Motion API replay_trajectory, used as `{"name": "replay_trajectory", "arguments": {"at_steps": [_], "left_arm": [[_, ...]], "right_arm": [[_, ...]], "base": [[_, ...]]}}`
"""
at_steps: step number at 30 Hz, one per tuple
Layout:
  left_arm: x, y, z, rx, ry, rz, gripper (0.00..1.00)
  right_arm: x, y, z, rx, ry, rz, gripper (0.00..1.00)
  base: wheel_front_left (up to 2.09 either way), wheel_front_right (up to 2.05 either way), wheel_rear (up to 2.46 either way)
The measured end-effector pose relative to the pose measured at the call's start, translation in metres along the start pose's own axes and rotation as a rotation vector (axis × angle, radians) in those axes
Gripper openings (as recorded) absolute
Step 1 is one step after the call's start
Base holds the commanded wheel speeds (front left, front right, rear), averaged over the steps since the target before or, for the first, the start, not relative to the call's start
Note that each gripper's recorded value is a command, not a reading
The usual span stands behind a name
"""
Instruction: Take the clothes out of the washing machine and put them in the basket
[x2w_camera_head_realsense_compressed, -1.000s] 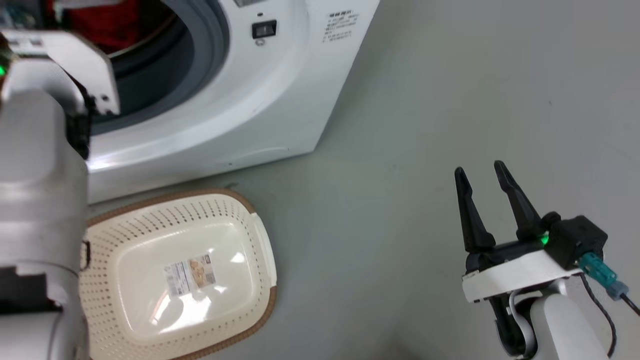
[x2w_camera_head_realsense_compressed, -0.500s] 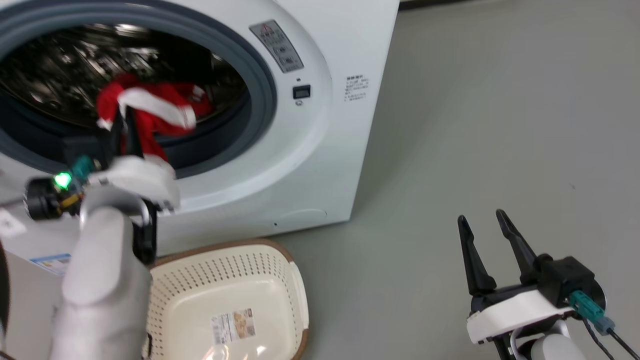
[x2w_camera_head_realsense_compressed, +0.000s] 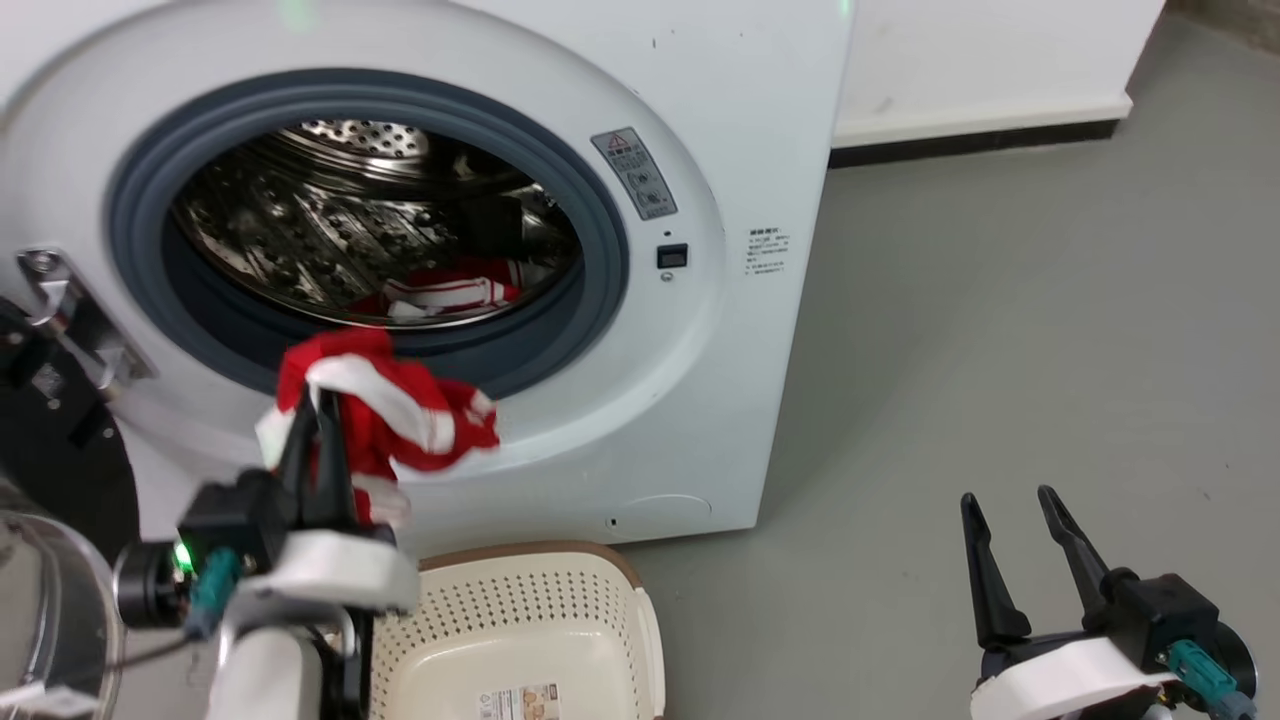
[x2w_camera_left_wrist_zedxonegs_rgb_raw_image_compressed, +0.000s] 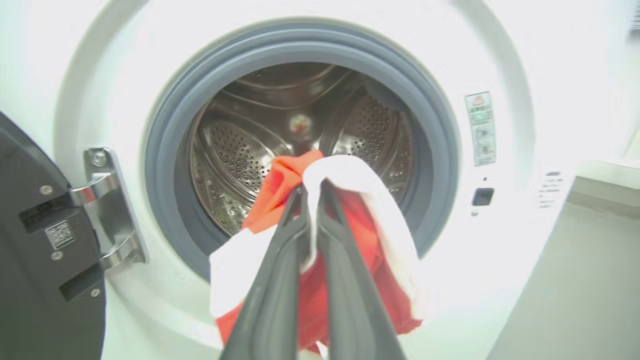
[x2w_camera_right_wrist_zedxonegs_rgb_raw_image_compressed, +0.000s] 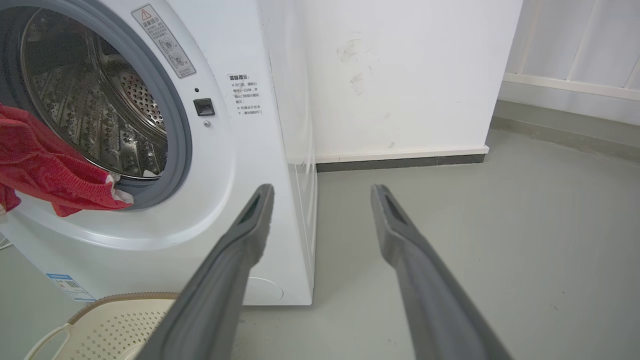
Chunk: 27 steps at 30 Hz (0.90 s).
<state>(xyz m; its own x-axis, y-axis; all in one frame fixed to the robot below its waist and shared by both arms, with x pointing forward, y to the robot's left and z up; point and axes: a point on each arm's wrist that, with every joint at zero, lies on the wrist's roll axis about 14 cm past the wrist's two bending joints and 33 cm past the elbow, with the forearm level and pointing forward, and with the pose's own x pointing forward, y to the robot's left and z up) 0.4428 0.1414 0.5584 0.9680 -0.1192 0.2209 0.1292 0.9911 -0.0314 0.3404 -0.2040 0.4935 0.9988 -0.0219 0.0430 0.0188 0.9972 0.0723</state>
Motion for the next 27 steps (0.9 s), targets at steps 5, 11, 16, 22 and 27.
{"name": "replay_trajectory", "arguments": {"at_steps": [5,11,16,22,27], "left_arm": [[-0.039,0.0,-0.002,-0.02,0.018,0.018,0.0],[-0.079,-0.003,-0.045,-0.06,0.167,0.042,0.0],[-0.104,-0.005,-0.102,-0.095,0.359,0.067,0.0],[-0.095,-0.014,-0.149,-0.112,0.499,0.046,0.0],[-0.088,-0.025,-0.188,-0.115,0.617,0.014,0.0]], "right_arm": [[-0.003,0.005,0.003,-0.004,-0.01,0.018,1.0],[0.003,0.014,0.005,-0.009,-0.012,0.046,1.0],[0.008,0.019,-0.001,-0.008,0.009,0.061,1.0],[0.026,0.02,-0.011,-0.002,0.037,0.067,1.0],[0.044,0.023,-0.024,-0.001,0.066,0.076,1.0]], "base": [[0.0,0.0,0.0],[0.0,0.0,0.0],[0.0,0.0,0.0],[0.0,0.0,0.0],[0.0,0.0,0.0]]}}
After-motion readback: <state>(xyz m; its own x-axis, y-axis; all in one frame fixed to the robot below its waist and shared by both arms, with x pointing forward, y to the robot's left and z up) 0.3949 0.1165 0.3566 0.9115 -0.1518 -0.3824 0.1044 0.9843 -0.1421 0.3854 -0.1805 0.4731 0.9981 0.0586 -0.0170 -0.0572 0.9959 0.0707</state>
